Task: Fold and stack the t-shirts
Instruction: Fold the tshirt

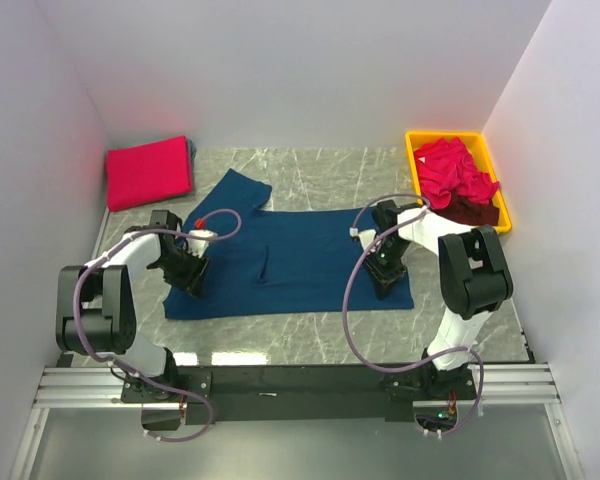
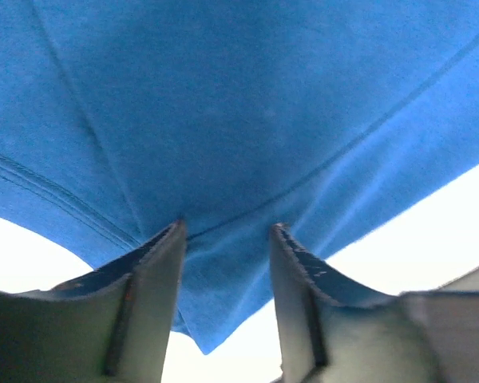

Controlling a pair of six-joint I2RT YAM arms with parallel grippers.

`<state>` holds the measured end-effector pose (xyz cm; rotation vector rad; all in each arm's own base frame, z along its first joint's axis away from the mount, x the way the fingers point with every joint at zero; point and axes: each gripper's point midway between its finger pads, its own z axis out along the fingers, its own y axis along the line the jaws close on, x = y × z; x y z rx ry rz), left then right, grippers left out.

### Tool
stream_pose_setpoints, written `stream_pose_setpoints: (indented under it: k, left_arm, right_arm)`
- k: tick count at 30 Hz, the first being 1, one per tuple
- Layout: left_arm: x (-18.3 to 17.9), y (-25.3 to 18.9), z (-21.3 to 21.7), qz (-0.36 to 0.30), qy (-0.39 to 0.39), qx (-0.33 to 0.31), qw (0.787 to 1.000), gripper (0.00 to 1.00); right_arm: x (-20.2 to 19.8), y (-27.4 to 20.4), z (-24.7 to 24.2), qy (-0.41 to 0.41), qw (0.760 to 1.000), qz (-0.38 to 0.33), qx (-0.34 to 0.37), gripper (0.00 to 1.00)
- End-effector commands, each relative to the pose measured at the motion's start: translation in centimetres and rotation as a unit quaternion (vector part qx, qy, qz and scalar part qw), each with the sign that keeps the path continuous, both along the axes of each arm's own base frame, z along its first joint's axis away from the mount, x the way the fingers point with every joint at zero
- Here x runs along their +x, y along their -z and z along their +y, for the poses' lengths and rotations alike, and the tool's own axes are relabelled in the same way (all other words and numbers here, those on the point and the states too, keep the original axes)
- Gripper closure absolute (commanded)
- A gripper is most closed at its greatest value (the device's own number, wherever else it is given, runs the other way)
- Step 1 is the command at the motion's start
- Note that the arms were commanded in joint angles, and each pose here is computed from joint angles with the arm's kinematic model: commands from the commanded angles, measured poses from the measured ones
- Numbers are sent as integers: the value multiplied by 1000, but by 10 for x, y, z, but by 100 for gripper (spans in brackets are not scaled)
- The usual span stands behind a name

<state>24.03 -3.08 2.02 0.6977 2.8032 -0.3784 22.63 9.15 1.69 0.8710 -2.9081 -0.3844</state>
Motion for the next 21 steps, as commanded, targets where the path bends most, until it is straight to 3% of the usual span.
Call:
stream_pose_setpoints:
  k: [1,3,9,16,21]
  left_arm:
    - [-5,-26,-2,-3,23,-11,1000,46]
    - [26,-56,-8,-51,16,-30,998,40]
    - [123,-124,-25,-176,-18,-86,980,32]
    - [199,-137,-24,-217,-68,-110,968,32]
    - [218,-132,-23,-208,-75,-112,969,31]
  right_arm:
    - [22,-43,9,12,997,-52,50,66]
    - [55,-69,9,38,992,-97,75,59]
    - [145,-97,0,89,973,-205,61,55]
    - [230,-94,-9,166,948,-268,36,54]
    - [277,-79,-19,208,930,-304,10,54]
